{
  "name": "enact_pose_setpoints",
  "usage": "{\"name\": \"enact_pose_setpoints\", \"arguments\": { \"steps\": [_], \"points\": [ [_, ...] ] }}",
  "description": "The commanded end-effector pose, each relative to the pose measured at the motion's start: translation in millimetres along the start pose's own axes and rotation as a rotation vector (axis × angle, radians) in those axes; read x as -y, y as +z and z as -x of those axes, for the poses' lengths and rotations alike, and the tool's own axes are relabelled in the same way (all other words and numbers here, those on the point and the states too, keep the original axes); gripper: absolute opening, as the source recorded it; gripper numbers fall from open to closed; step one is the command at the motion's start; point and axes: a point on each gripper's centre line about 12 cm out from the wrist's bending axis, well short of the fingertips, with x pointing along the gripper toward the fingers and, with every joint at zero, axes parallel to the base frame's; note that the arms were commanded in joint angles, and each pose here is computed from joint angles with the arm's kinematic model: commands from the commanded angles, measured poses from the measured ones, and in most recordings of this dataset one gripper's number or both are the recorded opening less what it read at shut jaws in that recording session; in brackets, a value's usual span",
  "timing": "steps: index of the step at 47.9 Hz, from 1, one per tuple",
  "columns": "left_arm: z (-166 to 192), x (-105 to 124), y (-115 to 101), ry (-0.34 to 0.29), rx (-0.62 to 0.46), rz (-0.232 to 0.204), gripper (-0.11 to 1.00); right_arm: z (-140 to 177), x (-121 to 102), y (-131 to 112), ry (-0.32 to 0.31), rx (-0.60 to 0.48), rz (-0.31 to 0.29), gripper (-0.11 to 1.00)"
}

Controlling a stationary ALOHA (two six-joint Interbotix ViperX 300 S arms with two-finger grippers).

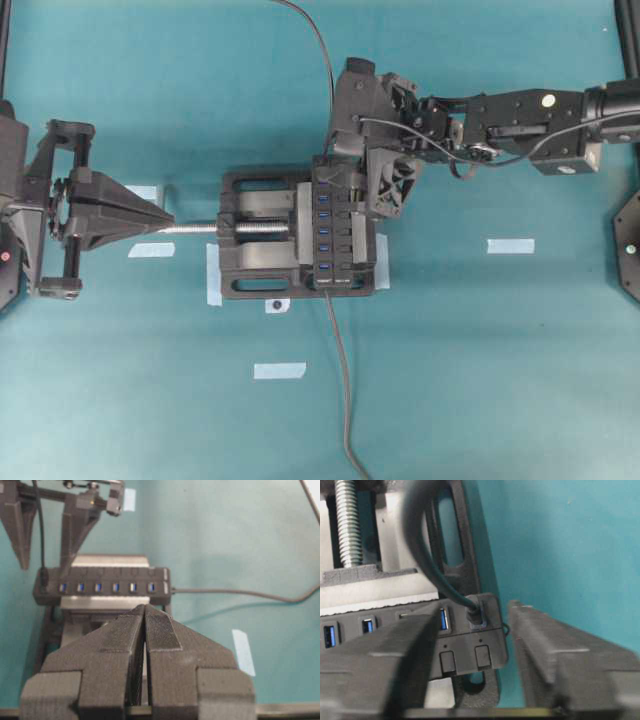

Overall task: Insert the USB into the center port of the fixed hub
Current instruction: 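Lower the right gripper and close it around the black USB plug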

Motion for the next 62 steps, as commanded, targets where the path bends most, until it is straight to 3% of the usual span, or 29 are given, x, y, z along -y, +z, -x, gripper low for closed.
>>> {"name": "enact_pose_setpoints", "arguments": {
  "steps": [1,14,22,35,54,62],
  "points": [
    [0,1,5,-0.002,0.015,0.000,0.00,5,0,14,-0.001,0.043,0.011,0.47],
    [0,1,5,-0.002,0.015,0.000,0.00,5,-1,15,0.000,0.049,0.011,0.21],
    [0,1,5,-0.002,0.014,0.000,0.00,5,-2,16,0.002,0.056,0.013,0.14],
    [0,1,5,-0.002,0.015,0.000,0.00,10,-4,19,0.006,0.065,0.002,0.13],
    [0,1,5,-0.002,0.017,0.001,0.00,54,-1,53,0.002,0.134,-0.013,0.12],
    [0,1,5,-0.002,0.017,0.001,0.00,64,-3,55,0.014,0.116,-0.042,0.12]
  ]
}}
